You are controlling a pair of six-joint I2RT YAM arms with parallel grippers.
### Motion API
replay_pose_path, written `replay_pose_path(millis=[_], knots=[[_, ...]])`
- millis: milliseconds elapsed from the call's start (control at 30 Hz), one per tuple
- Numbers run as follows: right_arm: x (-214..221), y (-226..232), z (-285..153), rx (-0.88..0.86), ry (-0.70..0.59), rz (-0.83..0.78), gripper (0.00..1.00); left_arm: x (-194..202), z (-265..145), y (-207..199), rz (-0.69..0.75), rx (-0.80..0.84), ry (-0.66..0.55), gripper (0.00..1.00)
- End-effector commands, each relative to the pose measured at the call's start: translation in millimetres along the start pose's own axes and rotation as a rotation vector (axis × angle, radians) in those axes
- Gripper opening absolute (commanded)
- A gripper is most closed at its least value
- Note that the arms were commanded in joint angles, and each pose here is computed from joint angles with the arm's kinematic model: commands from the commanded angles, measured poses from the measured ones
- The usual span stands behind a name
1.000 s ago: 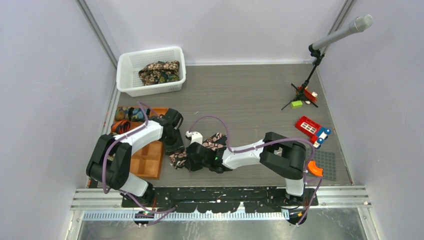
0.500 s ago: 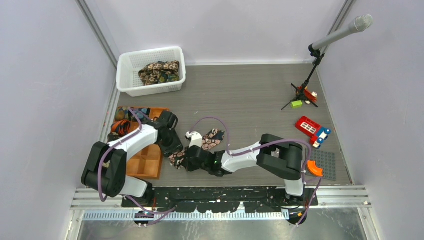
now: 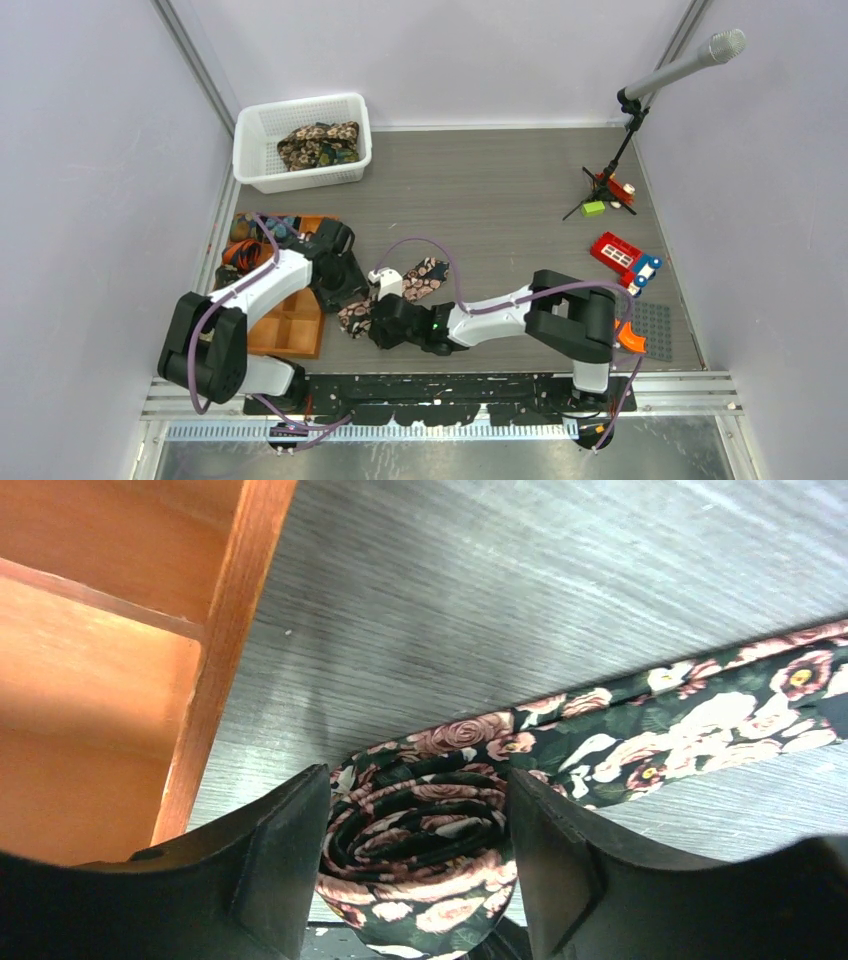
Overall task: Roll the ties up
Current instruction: Roll the tie at the center of the board.
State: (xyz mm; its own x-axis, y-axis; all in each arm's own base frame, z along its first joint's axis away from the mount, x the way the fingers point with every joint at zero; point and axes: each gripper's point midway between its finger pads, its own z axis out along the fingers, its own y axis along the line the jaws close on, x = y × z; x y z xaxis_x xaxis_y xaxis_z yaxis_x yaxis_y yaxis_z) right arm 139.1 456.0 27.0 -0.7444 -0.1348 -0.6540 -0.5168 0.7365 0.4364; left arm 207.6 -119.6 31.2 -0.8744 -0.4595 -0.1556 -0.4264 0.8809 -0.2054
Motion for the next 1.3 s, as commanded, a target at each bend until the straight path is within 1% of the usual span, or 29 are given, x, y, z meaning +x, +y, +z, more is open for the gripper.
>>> replay_pose_path(millis=[0, 67, 200, 333, 400, 467, 633, 733, 867, 1000, 1267], knots=[[-16.9, 13.9, -32.3, -0.058, -0.015, -0.051, 0.13, -28.1, -27.6, -10.7, 0.034, 0.020, -0.114, 0.69], [-17.1, 15.1, -45.0, -0.075, -0.003, -0.072, 0.16, -33.9, -35.8, -11.7, 0.042, 0.019, -0.136, 0.73], [-31.5, 19.7, -73.0, -0.098, -0.009, -0.122, 0.28, -41.8, -57.1, -11.1, 0.046, 0.026, -0.189, 0.80], [-59.6, 19.8, -88.9, -0.087, 0.000, -0.136, 0.43, -36.0, -78.1, -2.7, 0.049, 0.038, -0.215, 0.81], [-76.0, 24.9, -89.9, -0.104, 0.016, -0.130, 0.48, -28.2, -83.8, 6.4, 0.048, 0.034, -0.214, 0.81], [-84.6, 20.2, -83.5, -0.101, 0.058, -0.115, 0.50, -18.0, -87.1, 15.4, 0.043, 0.035, -0.206, 0.81], [-88.0, 12.4, -61.2, -0.119, 0.162, -0.089, 0.51, 5.0, -88.5, 33.0, -0.001, 0.074, -0.206, 0.81], [-85.0, 7.7, -47.8, -0.130, 0.215, -0.068, 0.50, 14.4, -87.9, 31.3, -0.032, 0.130, -0.198, 0.81], [-78.2, 5.4, -33.3, -0.146, 0.260, -0.055, 0.47, 24.6, -82.7, 34.9, -0.058, 0.149, -0.178, 0.79], [-68.1, 1.4, -19.6, -0.143, 0.298, -0.052, 0.44, 28.5, -80.7, 35.1, -0.058, 0.178, -0.188, 0.75], [-67.9, -7.6, -12.7, -0.149, 0.302, -0.025, 0.43, 32.4, -74.3, 31.6, -0.064, 0.200, -0.190, 0.72]])
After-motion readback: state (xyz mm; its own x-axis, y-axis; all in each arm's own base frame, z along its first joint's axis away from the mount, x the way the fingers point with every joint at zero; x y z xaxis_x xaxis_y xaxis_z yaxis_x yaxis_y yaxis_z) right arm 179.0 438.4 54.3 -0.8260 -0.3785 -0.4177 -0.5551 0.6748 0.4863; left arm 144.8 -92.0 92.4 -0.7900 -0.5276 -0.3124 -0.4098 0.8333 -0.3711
